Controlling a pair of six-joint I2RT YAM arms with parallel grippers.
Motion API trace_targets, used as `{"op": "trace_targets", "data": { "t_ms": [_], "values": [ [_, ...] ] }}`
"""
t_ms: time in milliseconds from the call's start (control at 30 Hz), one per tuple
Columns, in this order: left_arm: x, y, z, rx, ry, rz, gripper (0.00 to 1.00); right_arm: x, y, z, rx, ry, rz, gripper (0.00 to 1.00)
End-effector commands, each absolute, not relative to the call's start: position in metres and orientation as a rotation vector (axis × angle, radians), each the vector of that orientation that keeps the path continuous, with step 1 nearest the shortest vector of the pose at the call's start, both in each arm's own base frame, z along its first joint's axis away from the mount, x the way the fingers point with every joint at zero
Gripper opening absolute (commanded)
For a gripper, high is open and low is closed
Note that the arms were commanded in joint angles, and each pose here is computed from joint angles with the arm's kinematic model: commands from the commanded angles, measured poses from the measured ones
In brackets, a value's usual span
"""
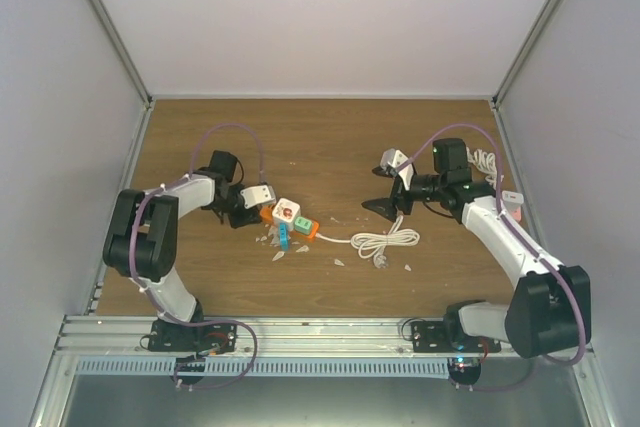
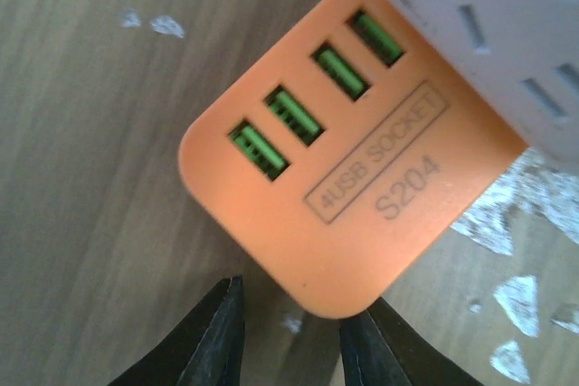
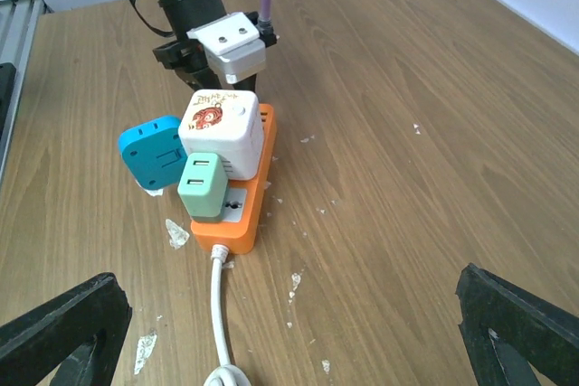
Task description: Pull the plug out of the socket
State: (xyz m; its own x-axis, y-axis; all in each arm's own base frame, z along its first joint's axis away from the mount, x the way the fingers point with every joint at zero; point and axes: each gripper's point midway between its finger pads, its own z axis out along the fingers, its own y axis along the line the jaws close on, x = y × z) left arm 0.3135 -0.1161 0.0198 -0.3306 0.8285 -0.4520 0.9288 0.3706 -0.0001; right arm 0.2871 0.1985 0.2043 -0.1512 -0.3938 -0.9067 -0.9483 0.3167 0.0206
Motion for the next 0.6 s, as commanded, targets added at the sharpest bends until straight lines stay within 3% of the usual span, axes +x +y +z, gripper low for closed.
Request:
{"op": "trace_targets", "data": {
  "t_ms": [0, 433, 567],
  "values": [
    [0.337, -0.135, 0.023, 1.539, 2.177, -0.353, 0.31, 0.284, 0.201, 0.195, -1.244, 1.719, 0.798, 1.0],
    [0.378, -0.213, 0.036, 1.502, 2.097, -0.518, 0.28, 0.3, 0.197, 0.177, -1.184, 1.814, 0.747, 1.0],
    [0.39, -0.206, 0.059, 1.408, 2.119, -0.539, 0.36, 0.306, 0.196, 0.177, -1.141, 1.833, 0.735, 1.0]
  ]
}}
